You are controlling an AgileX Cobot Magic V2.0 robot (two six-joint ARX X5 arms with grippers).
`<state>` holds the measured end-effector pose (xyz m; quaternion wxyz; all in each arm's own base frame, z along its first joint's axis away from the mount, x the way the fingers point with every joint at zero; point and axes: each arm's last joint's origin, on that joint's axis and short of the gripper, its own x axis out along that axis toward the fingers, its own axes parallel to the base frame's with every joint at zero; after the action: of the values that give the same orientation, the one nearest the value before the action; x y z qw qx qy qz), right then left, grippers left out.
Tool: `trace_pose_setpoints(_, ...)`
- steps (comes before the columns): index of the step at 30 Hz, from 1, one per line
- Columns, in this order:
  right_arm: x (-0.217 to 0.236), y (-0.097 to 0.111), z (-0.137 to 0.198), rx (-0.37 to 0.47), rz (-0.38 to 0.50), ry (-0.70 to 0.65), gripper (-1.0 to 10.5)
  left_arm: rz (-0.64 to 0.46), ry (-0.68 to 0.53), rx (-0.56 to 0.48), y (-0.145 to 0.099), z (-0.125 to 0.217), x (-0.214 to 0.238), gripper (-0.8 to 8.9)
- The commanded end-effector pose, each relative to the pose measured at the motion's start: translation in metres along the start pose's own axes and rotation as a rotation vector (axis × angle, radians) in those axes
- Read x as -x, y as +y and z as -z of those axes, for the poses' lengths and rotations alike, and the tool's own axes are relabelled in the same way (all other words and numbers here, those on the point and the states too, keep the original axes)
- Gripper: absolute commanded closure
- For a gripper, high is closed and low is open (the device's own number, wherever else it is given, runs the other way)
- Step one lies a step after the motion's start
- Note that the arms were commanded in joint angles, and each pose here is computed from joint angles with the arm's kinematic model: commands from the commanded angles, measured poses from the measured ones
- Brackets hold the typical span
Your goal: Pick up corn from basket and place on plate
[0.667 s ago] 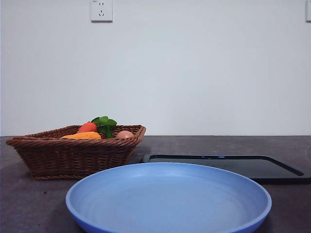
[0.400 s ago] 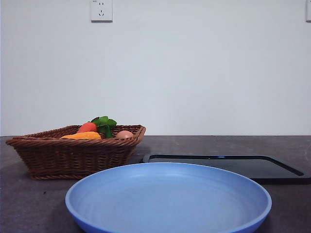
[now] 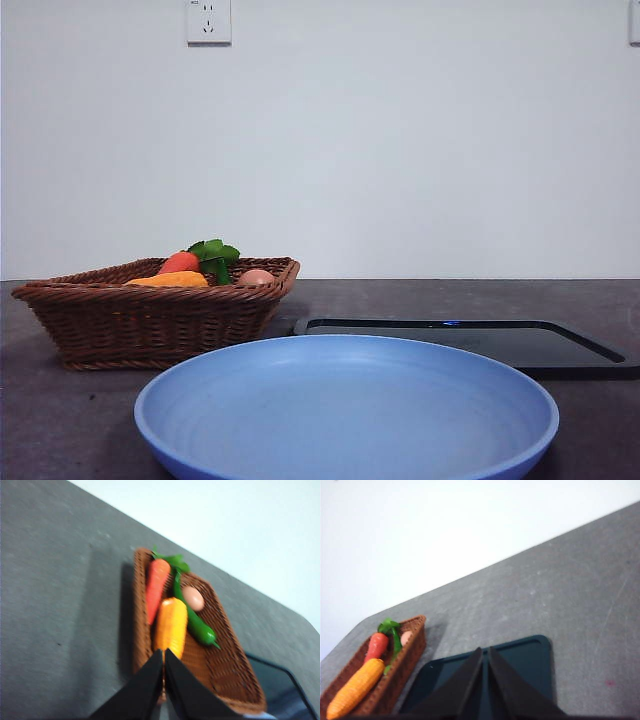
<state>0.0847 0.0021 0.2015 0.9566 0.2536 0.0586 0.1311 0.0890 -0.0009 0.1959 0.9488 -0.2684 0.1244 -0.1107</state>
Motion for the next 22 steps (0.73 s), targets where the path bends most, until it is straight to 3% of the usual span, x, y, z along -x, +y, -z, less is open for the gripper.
trace_pose_setpoints(1, 0.004, 0.010, -0.014, 0.009, -0.003, 0.001, 9.5, 0.023, 0.029, -0.042, -0.009, -0.013, 0.003, 8.06)
trace_pose_setpoints(10, -0.001, 0.034, -0.054, 0.145, -0.053, 0.243, 9.5, 0.109, 0.199, -0.126, -0.038, -0.055, 0.003, 8.06)
trace_pose_setpoints(22, -0.043, 0.044, -0.063, 0.129, -0.127, 0.703, 9.5, 0.167, 0.523, -0.167, -0.057, -0.075, -0.011, 8.06)
